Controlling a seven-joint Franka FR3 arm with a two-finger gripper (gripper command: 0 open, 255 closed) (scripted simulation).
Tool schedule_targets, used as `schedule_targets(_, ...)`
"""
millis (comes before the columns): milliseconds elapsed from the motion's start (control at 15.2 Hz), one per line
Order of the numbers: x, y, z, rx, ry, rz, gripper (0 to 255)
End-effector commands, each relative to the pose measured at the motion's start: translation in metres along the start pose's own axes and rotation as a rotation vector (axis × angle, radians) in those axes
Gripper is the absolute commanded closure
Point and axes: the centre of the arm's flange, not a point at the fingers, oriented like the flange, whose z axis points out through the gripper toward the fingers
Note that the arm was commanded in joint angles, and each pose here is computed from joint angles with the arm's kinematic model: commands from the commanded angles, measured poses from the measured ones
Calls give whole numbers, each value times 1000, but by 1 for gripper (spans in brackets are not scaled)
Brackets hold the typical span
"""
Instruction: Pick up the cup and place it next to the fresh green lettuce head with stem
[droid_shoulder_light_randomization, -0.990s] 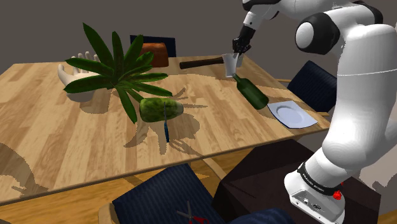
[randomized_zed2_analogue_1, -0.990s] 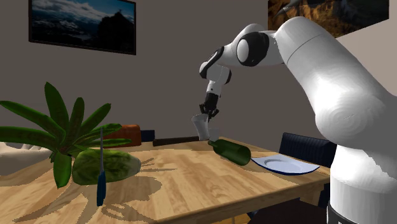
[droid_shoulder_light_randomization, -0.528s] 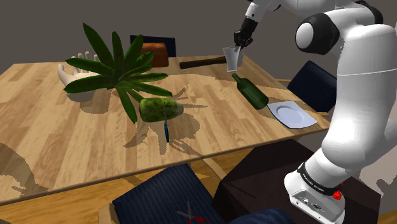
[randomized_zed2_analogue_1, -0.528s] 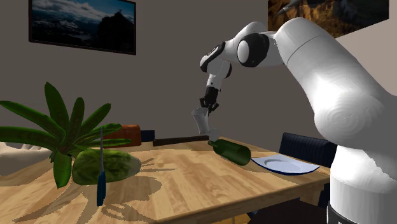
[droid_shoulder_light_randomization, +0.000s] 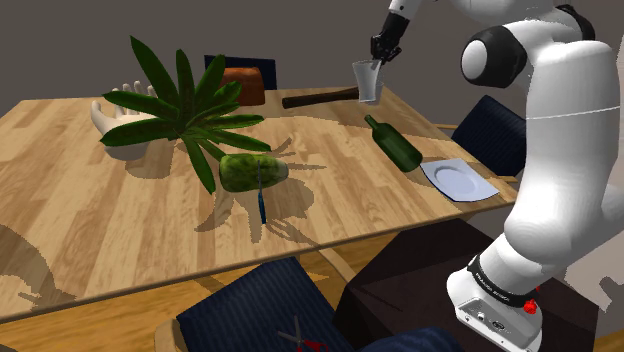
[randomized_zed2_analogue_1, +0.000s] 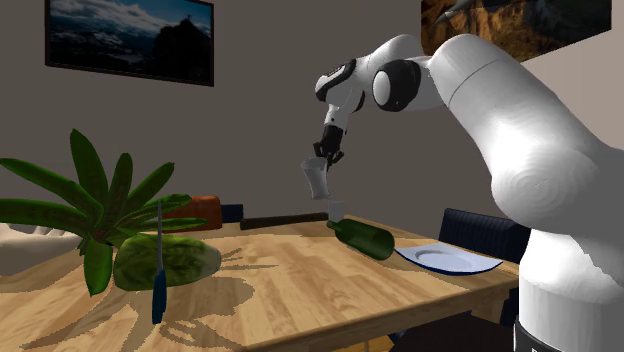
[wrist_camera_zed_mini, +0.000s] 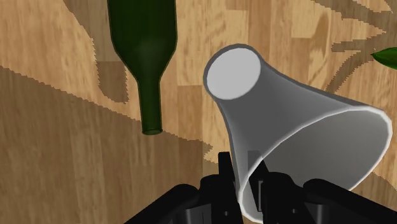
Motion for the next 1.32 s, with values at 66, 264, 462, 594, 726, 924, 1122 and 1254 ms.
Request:
schedule_targets(66,-2,-5,-14,0,0,0,255)
schedule_targets(264,-2,-10,-30,0,0,0,255)
schedule_targets(462,-10,-23,-35,0,0,0,255)
schedule_targets(594,-23,-45,-28,0,0,0,255)
schedule_targets(726,-37,-66,-20,0,0,0,255)
schedule_targets(924,-57,-98,-9,0,0,0,255)
schedule_targets(1122,-77,-131,2,0,0,0,255)
schedule_targets(1254,-90,-152,10,0,0,0,255)
